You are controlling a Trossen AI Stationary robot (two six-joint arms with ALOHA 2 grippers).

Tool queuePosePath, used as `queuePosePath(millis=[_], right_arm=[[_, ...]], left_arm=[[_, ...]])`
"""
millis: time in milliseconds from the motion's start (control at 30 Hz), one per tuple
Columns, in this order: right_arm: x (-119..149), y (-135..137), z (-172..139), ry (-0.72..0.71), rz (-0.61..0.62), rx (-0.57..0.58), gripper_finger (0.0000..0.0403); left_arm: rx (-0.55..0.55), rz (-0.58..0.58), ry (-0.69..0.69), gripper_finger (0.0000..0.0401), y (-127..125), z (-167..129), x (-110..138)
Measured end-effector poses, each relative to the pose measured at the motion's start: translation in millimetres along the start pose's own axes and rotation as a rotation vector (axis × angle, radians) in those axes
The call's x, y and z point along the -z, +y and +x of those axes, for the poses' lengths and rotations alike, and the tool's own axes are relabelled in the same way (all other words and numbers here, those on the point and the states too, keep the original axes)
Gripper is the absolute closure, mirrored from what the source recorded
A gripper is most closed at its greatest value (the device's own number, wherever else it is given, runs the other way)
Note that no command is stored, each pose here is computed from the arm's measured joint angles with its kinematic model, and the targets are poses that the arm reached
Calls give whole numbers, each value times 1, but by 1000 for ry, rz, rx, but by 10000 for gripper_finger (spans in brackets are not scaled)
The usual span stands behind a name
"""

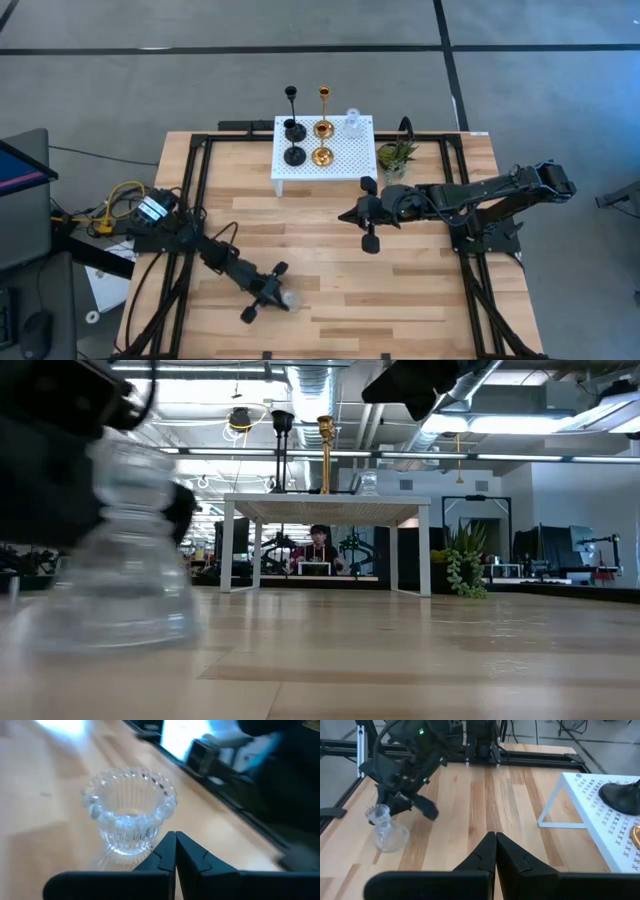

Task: Pick & Place candle stick holders
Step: Put the transparent candle holder on the shelf aligned with the other transparent candle holder

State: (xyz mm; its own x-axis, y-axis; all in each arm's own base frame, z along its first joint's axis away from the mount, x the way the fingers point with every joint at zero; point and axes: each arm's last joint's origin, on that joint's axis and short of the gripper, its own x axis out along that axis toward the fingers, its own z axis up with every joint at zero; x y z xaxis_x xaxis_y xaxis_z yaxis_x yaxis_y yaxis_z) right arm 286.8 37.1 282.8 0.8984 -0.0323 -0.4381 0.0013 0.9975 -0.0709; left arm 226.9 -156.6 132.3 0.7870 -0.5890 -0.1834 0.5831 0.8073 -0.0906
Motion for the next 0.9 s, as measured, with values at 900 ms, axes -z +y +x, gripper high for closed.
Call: queuePosePath(millis=[900], right_arm=[[89,41,4,-70,128,-76,403]], left_arm=[[-289,75,-110,397,105,-11,-28]])
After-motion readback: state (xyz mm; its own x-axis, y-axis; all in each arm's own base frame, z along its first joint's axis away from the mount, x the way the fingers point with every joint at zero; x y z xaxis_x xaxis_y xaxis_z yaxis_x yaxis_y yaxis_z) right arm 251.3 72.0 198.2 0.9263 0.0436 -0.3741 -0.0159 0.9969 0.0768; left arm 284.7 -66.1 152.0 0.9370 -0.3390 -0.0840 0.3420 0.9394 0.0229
